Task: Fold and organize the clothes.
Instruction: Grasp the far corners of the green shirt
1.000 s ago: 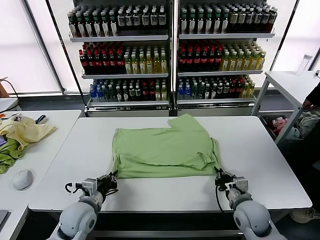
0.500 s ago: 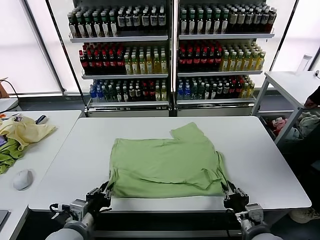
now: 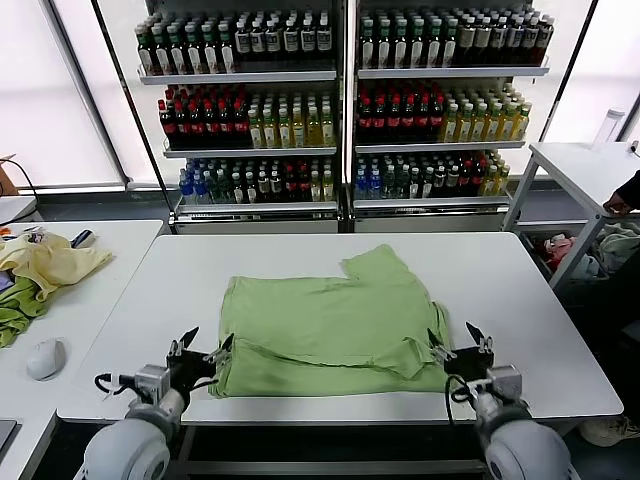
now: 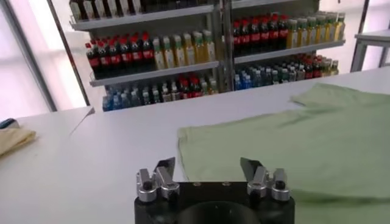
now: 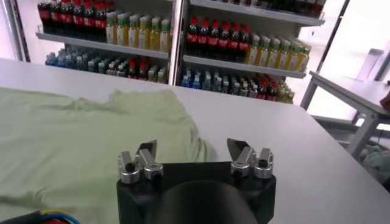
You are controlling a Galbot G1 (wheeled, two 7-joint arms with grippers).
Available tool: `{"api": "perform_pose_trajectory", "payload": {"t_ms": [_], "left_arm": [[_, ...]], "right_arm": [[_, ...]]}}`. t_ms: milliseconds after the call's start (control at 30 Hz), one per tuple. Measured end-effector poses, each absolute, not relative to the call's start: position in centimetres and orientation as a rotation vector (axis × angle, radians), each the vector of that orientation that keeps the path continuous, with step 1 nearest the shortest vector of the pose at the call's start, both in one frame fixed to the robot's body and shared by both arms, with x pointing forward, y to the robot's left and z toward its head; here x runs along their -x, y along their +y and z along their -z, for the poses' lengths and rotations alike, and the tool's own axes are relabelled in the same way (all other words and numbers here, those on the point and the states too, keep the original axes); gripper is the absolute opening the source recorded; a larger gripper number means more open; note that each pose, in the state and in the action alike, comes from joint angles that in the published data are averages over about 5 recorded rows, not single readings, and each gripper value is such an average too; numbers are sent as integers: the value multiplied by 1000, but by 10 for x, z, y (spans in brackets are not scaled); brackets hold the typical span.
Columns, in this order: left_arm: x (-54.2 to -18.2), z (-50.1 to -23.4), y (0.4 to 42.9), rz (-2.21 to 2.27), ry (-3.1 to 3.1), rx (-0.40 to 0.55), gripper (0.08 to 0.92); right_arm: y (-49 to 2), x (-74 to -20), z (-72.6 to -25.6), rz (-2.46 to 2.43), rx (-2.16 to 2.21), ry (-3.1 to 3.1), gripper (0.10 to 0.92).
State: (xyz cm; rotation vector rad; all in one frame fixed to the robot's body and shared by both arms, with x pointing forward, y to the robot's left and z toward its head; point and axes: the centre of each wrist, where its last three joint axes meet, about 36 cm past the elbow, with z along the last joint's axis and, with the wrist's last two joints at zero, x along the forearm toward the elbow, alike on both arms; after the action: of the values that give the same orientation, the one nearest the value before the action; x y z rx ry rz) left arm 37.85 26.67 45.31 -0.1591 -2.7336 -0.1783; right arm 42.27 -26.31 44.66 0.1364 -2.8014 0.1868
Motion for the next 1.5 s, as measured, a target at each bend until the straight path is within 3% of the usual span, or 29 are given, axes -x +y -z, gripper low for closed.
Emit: {"api": "perform_pose_trajectory", "payload": {"t_ms": [400,733,1267,1400,1500], "left_arm": [[-488,-436,253,178,-2736,145,823],[-558,-422,250,218,-2694,45,823],[-593,-405,262,155,-2578,26,820],[-595,-404,262,128,-2571,40,766],[-595,-403,263,112,-2567,52,680]], "right_arm": [[-249,-544,-443,-175,-135,-2766,823],[-235,-617,-442,-165,-125,-2706,823],[-209,-667,-428,-120,-151,-2612,822],[-205,-671,-424,-94,-166,-2584,758],[-201,-673,-421,-76,-175,-2563,673]]}}
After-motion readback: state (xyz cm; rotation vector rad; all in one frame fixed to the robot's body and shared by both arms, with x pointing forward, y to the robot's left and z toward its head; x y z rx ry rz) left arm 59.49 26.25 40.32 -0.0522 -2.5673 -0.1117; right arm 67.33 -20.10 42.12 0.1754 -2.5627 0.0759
